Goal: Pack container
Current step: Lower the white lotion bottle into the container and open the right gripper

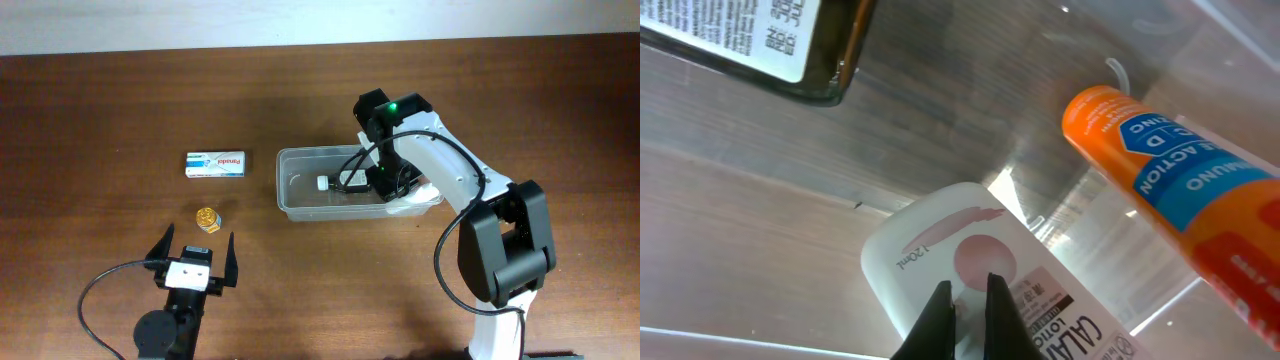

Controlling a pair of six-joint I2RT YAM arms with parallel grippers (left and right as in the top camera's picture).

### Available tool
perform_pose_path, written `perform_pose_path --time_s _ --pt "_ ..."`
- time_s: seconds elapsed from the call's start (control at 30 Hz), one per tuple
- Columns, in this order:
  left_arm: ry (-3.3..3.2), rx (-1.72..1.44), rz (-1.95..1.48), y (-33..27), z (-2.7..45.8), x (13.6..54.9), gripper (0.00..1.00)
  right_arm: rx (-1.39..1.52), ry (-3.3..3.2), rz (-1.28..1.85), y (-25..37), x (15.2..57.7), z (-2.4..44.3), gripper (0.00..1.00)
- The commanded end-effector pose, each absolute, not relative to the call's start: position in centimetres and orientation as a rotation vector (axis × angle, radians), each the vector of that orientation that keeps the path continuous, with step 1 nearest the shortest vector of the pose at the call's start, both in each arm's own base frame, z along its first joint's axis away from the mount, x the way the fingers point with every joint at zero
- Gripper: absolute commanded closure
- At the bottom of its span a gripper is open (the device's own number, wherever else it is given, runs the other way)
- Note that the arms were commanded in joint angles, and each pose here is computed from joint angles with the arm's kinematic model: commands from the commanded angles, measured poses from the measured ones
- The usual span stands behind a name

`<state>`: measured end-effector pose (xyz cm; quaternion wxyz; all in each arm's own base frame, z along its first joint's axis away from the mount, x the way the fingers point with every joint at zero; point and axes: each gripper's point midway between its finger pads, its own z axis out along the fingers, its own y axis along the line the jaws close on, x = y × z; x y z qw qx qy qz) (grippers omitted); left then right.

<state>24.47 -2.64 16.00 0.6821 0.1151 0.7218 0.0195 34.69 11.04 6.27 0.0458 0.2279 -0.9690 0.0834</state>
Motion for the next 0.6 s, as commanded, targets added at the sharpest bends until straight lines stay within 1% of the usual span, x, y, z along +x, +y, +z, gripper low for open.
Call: perform_pose_path --time_s 0.0,0.17,0.27,0.37,0.57 --pt "1.616 0.285 0.041 -3.0 15.9 24.4 0.0 0.654 -2.942 0.335 9.9 34.7 5.7 0.96" --pt "1.616 0.285 0.041 -3.0 15.9 24.4 0.01 0.614 -2.953 0.473 8.5 35.3 6.1 0.96" --pt "1.616 0.285 0.041 -3.0 15.9 24.4 0.01 0.615 -2.953 0.469 8.6 35.3 6.1 0.96" --pt "1.616 0.285 0.041 -3.0 15.9 24.4 0.01 0.617 -2.957 0.394 9.3 35.0 6.0 0.96" --pt "1.616 0.285 0.041 -3.0 15.9 24.4 0.01 0.679 -2.962 0.127 12.4 34.8 6.9 0.95"
